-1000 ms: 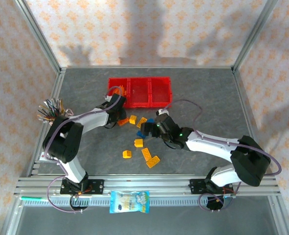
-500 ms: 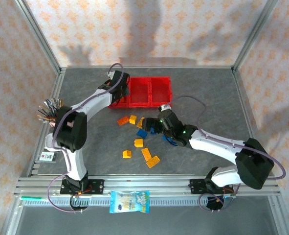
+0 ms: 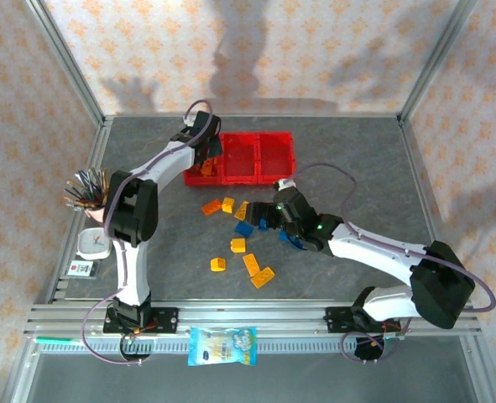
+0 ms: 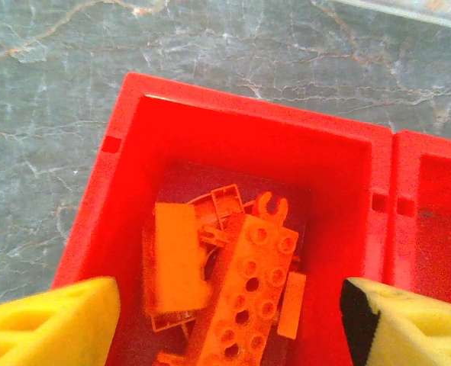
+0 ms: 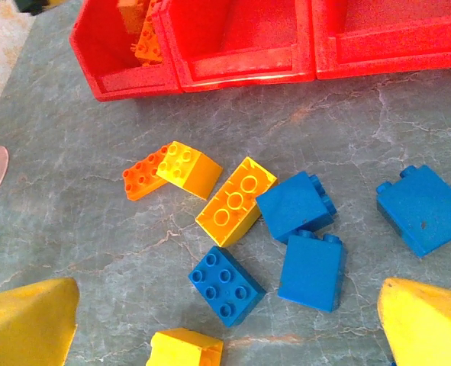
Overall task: Sort the legos into containers by color
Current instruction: Place the lego in the container, then move the lego to the center of the table.
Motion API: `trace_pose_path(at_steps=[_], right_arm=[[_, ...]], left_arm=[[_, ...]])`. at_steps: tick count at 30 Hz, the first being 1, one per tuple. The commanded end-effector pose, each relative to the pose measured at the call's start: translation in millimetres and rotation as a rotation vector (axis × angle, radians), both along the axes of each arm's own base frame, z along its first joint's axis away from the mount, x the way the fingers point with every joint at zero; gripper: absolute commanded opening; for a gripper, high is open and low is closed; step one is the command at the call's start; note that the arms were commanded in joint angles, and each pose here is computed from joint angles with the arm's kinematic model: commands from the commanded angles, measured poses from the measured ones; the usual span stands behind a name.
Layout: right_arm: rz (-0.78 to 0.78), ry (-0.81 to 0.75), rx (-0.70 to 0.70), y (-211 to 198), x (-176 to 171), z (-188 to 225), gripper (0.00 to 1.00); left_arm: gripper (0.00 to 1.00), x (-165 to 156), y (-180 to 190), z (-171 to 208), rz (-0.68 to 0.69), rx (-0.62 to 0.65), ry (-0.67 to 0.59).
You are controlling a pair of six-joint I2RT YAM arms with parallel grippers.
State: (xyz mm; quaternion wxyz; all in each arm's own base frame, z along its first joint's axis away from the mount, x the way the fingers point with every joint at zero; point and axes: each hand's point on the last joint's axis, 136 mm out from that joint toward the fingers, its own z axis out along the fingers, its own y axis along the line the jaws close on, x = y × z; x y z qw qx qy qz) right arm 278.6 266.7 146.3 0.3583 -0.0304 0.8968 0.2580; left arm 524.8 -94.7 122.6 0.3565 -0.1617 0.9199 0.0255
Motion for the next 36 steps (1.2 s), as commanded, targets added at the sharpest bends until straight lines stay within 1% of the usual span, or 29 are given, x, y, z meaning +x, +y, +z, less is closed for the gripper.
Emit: trace_pose_path(at_steps=[1,4,6,11,15,18,21,23,25,30,36], right_arm=[[0.018,-0.021,-0.003,2.2,3.2,18.4,1.00],[0.036,-0.011,-0.006,5.0,-1.6,18.6,1.00],[0.049,-0.001,-0.005,8.9,-7.3,16.7,1.00],[0.090,0.048,0.015,24.2,-22.8,2.7,1.00],[0.100,0.078,0.013,32.2,-29.8,-9.4,1.00],[0.092,0.088,0.026,32.7,-30.9,-12.9,1.00],[0.085,0.088,0.033,31.3,-31.7,-11.5,1.00],[0.073,0.085,0.032,28.2,-31.7,-10.9,1.00],[0.061,0.076,0.032,25.4,-30.6,-9.8,1.00],[0.053,0.076,0.026,23.8,-30.0,-9.6,1.00],[0.041,0.071,0.018,18.9,-30.6,-11.0,1.00]], left_arm=[[0.82,-25.1,5.5,29.8,-0.005,-0.020,-0.048],[0.82,-54.9,3.0,23.7,-0.038,-0.065,-0.017],[0.83,-79.8,-4.8,17.5,-0.088,-0.100,-0.006],[0.83,-136.8,-19.4,-7.0,-0.194,-0.117,0.035],[0.86,-161.2,-26.3,-28.2,-0.239,-0.109,0.061],[0.86,-165.6,-29.5,-45.7,-0.253,-0.120,0.091],[0.86,-167.4,-30.7,-61.3,-0.277,-0.080,0.136],[0.88,-167.5,-33.2,-67.5,-0.301,-0.056,0.145],[0.90,-163.9,-34.3,-70.7,-0.312,-0.035,0.135],[0.92,-151.4,-36.6,-84.2,-0.337,0.019,0.169],[0.92,-137.9,-47.8,-97.7,-0.379,0.020,0.183]])
